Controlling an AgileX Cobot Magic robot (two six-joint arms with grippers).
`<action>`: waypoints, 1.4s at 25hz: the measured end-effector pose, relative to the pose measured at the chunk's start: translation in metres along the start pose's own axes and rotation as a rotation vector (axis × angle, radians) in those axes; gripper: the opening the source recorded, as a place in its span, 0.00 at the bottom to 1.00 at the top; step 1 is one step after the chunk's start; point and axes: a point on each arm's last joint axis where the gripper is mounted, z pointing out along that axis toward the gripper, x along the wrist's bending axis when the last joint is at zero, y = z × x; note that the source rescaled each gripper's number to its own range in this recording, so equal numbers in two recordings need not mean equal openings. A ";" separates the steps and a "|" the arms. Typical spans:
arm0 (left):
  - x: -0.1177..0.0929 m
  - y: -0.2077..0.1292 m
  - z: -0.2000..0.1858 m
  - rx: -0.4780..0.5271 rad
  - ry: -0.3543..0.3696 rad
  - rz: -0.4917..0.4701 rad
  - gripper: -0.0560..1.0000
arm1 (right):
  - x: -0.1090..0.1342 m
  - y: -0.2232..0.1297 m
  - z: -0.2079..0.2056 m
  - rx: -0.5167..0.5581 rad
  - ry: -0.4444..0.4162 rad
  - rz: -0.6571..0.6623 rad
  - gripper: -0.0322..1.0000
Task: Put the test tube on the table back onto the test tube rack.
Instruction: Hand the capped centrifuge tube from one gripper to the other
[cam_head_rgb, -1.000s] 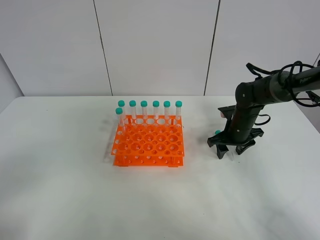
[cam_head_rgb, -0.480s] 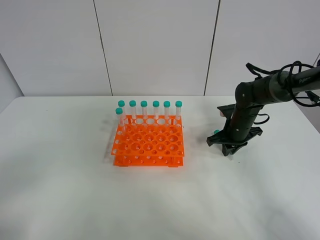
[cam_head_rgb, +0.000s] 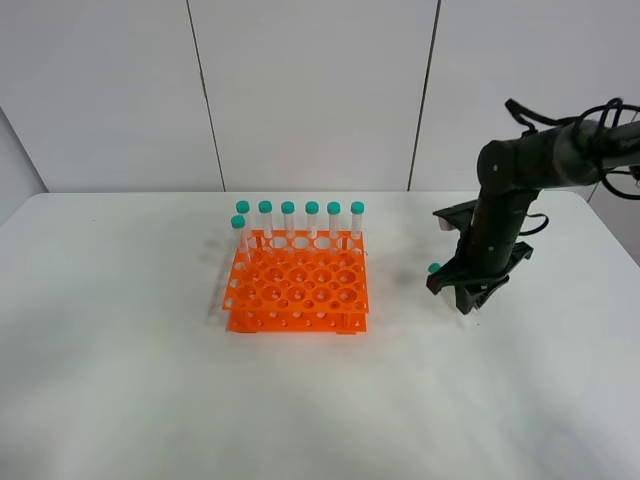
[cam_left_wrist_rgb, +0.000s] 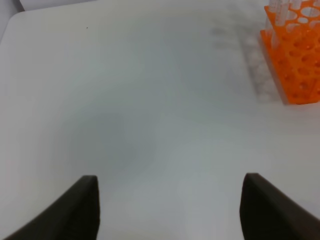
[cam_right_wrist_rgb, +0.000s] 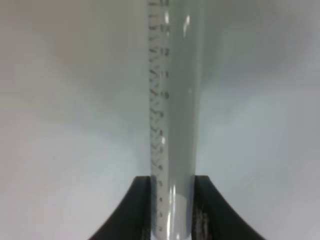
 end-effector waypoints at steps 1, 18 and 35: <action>0.000 0.000 0.000 0.000 0.000 0.000 1.00 | 0.000 0.000 -0.012 -0.038 -0.005 -0.006 0.07; 0.001 0.000 0.000 0.001 0.007 0.004 0.99 | 0.087 -0.012 -0.199 -0.820 0.238 -0.136 0.07; 0.001 0.000 0.000 0.001 0.007 0.004 0.99 | 0.205 -0.072 -0.153 -1.029 -0.031 -0.608 0.07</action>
